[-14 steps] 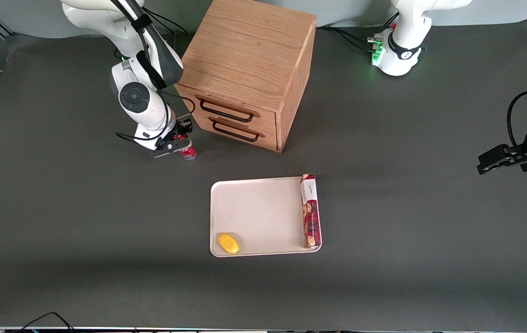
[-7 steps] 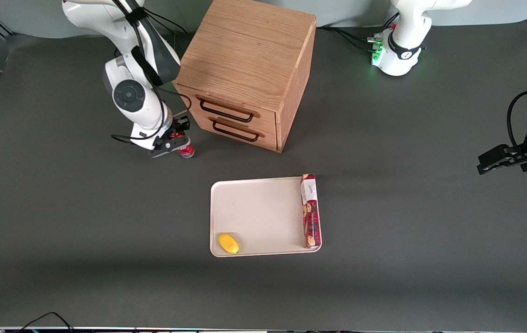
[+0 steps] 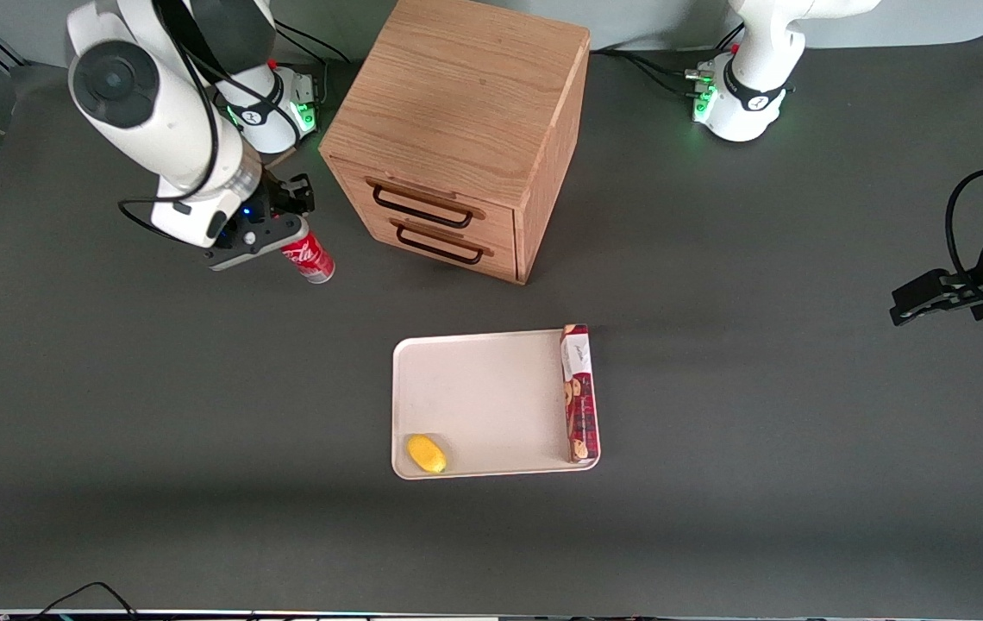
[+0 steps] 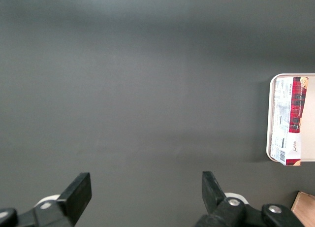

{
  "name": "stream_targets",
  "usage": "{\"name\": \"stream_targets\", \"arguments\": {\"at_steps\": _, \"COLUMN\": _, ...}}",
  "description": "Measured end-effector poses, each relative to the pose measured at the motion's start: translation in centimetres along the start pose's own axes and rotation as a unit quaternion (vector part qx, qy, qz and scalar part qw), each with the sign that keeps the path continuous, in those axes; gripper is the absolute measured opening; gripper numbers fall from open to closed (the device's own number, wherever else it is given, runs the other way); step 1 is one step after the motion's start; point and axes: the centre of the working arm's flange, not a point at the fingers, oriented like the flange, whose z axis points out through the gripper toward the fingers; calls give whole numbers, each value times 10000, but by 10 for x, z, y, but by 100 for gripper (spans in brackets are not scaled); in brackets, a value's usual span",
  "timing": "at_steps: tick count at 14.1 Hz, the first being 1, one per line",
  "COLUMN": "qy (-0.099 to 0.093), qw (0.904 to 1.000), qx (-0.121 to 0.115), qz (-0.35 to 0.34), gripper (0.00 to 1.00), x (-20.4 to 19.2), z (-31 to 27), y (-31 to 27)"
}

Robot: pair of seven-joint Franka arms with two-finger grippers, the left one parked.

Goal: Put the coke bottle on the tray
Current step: 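Carry the held bottle over the white tray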

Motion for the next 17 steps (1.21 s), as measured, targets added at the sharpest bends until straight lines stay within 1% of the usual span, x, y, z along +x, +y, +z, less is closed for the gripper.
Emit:
{"name": "stream_targets", "arguments": {"at_steps": 3, "qy": 97, "qw": 9999, "qx": 11, "qz": -63, "gripper": 48, "x": 13, "z": -7, "y": -8}}
{"name": "stream_targets", "arguments": {"at_steps": 5, "qy": 159, "qw": 9996, "qx": 60, "qz": -213, "gripper": 48, "x": 35, "z": -2, "y": -28}}
{"name": "stream_targets", "arguments": {"at_steps": 7, "qy": 267, "qw": 9990, "qx": 190, "qz": -293, "gripper": 48, "x": 67, "z": 21, "y": -46}}
{"name": "stream_targets", "arguments": {"at_steps": 8, "qy": 324, "qw": 9988, "qx": 219, "qz": -296, "gripper": 48, "x": 84, "z": 39, "y": -50}}
{"name": "stream_targets", "arguments": {"at_steps": 12, "qy": 347, "qw": 9990, "qx": 229, "qz": -186, "gripper": 48, "x": 138, "z": 116, "y": -45}}
{"name": "stream_targets", "arguments": {"at_steps": 14, "qy": 399, "qw": 9988, "qx": 237, "qz": -123, "gripper": 48, "x": 155, "z": 133, "y": -45}}
{"name": "stream_targets", "arguments": {"at_steps": 17, "qy": 502, "qw": 9984, "qx": 258, "qz": -92, "gripper": 48, "x": 175, "z": 138, "y": -46}}
